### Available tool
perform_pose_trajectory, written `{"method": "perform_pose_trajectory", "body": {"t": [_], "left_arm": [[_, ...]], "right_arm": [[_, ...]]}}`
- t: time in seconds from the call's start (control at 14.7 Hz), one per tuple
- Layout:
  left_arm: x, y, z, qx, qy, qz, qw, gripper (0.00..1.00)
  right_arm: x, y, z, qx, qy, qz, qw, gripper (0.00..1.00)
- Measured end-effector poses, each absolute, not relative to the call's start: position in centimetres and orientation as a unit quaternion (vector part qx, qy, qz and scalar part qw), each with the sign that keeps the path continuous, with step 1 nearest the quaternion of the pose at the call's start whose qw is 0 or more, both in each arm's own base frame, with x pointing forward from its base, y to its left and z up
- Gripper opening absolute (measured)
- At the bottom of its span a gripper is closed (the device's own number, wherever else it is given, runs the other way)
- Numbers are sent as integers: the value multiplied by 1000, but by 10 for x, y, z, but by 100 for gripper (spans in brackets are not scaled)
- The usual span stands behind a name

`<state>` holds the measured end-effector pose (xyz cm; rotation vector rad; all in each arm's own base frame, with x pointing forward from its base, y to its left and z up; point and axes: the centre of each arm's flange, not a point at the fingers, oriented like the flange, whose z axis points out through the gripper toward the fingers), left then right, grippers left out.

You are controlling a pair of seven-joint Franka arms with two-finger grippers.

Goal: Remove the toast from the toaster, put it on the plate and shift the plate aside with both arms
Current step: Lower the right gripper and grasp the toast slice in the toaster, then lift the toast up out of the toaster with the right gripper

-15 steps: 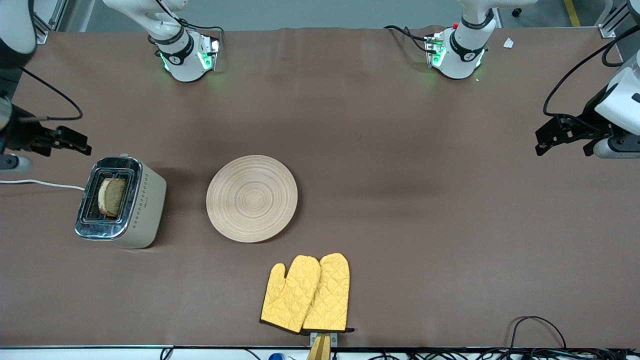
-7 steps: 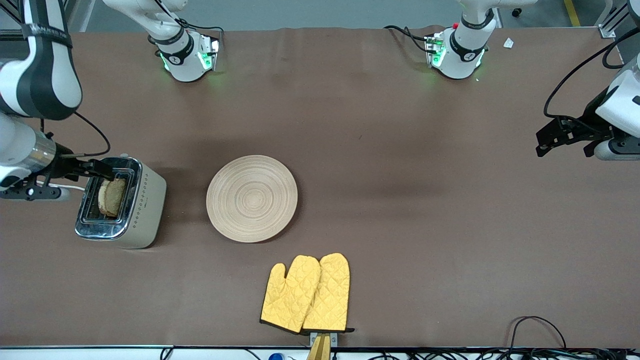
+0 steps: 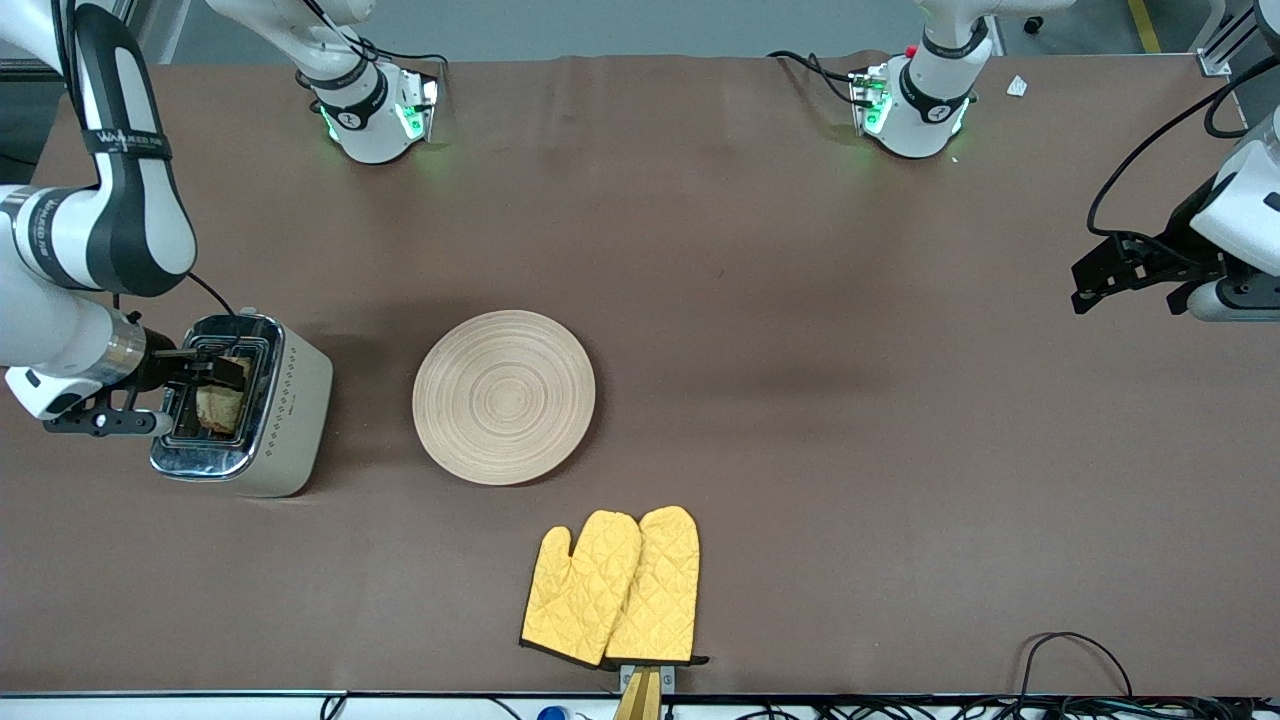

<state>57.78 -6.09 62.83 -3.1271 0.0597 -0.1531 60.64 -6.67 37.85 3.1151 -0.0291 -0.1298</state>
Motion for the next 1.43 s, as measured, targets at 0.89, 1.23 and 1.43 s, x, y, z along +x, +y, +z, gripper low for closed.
{"method": "perform_pose_trajectory", "body": {"t": [0.89, 1.23, 1.43], "left_arm": [[578, -62, 628, -999, 20, -49, 5, 100], [578, -62, 628, -999, 20, -49, 5, 100], [578, -62, 628, -999, 20, -49, 5, 100]], "right_arm": [[613, -62, 426, 998, -1, -68, 9, 10], [601, -43, 538, 997, 32, -73, 6, 10], [592, 4, 569, 996, 45, -73, 10, 10]]}}
